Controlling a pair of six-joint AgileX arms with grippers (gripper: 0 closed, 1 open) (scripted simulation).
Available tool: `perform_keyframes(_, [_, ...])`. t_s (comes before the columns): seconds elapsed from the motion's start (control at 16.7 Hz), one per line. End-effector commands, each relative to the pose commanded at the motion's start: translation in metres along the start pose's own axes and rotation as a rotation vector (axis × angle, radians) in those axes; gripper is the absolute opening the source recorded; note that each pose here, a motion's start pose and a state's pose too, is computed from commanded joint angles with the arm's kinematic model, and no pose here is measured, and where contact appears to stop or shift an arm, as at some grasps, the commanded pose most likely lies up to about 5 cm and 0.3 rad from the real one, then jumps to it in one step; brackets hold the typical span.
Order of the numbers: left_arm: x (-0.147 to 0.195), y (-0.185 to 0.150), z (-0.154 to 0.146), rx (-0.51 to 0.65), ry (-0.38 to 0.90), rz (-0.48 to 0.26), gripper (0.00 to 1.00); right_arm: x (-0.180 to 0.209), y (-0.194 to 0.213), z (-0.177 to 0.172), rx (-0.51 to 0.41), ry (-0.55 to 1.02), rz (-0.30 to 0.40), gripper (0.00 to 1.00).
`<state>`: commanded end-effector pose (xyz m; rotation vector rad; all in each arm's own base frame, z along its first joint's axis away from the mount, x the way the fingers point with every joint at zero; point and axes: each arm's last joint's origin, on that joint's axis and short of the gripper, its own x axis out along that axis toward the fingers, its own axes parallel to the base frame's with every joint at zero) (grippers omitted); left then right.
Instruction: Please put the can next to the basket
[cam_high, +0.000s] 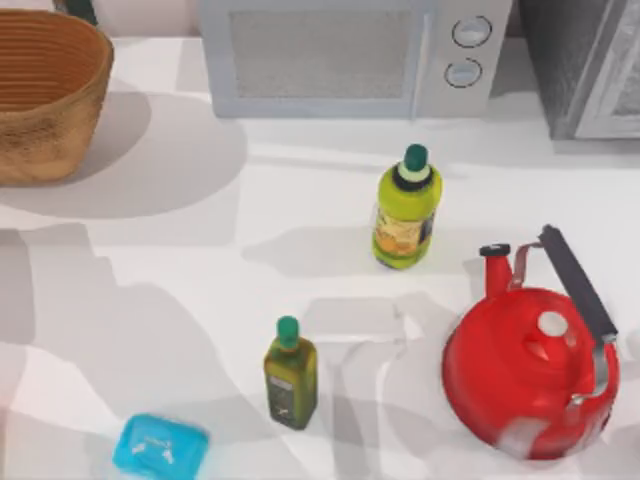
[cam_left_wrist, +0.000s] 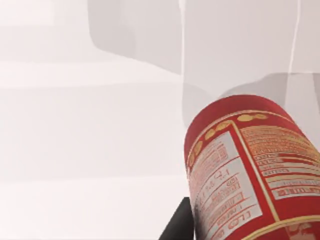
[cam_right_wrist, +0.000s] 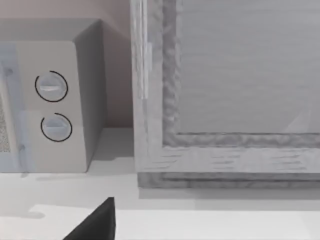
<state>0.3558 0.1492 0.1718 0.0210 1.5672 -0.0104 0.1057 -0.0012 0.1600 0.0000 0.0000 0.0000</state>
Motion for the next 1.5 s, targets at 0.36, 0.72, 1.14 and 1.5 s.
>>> perform_keyframes(0.36, [0.000,0.000,0.000,0.000,0.000,0.000,0.83,0.000,0.000,0.000,0.000,0.000,0.000,1.00])
perform_keyframes(0.72, [0.000,0.000,0.000,0.000,0.000,0.000,1.00,0.000,0.000,0.000,0.000,0.000,0.000,1.00])
perform_keyframes(1.14, [-0.005,0.000,0.001,0.003,-0.002,0.001,1.00,0.000,0.000,0.000,0.000,0.000,0.000,1.00])
perform_keyframes(1.5, [-0.040,0.000,0.000,0.001,0.000,0.000,1.00,0.000,0.000,0.000,0.000,0.000,0.000,1.00])
